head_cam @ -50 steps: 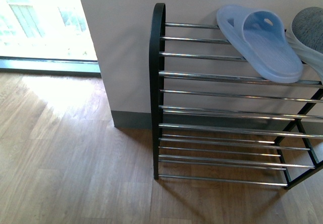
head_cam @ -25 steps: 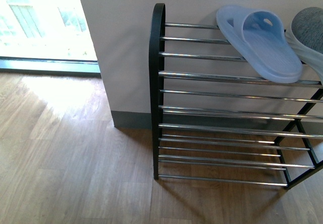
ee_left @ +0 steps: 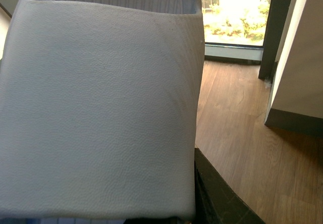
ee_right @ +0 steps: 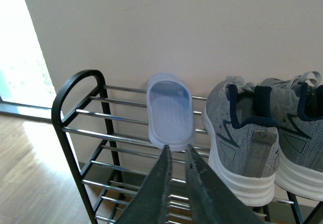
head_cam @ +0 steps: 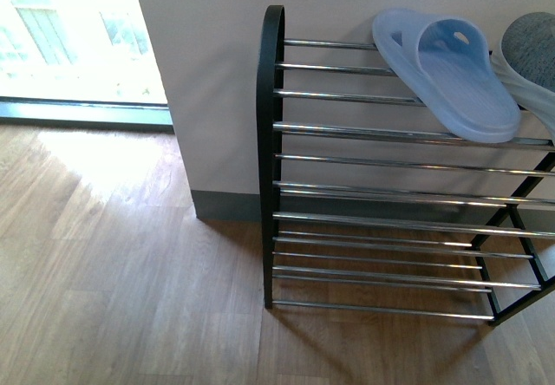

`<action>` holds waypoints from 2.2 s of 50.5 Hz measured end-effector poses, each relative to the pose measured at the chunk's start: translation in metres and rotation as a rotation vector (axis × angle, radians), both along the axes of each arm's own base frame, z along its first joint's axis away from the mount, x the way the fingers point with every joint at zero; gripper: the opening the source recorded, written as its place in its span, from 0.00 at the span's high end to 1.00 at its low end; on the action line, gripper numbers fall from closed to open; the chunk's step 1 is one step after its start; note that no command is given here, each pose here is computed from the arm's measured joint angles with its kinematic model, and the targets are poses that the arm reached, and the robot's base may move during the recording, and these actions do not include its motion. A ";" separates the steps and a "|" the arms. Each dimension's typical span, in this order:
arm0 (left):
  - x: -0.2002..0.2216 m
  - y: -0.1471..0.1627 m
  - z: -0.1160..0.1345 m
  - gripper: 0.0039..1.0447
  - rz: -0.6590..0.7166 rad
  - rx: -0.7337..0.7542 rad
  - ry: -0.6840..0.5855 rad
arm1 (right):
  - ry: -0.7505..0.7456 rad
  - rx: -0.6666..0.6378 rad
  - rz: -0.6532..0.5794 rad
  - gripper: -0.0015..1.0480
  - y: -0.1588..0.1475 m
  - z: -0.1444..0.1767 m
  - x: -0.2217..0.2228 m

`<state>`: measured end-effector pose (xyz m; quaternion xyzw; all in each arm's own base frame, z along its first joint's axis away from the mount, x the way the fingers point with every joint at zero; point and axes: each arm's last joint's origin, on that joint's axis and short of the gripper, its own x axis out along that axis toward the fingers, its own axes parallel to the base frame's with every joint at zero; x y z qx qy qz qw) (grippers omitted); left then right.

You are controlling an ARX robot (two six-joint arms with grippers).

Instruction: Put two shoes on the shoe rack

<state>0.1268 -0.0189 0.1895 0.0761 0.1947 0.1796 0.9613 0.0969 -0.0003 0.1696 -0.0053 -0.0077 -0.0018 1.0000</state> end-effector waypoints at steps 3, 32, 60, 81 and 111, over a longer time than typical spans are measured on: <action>0.000 0.000 0.000 0.98 0.000 0.000 0.000 | 0.000 0.000 0.000 0.76 0.000 0.000 0.000; 0.017 0.013 0.035 0.98 -0.124 -0.737 -0.090 | 0.000 0.001 0.000 0.09 0.000 0.000 0.000; 0.171 -0.100 0.081 0.98 -0.509 -0.737 0.123 | 0.000 0.001 0.000 0.09 0.000 0.000 0.000; 0.234 -0.171 0.063 0.98 -0.634 -0.839 0.220 | 0.000 0.001 0.000 0.09 0.000 0.000 0.000; 0.269 -0.229 0.027 0.98 -0.617 -0.990 0.289 | 0.000 0.001 0.000 0.09 0.000 0.000 0.000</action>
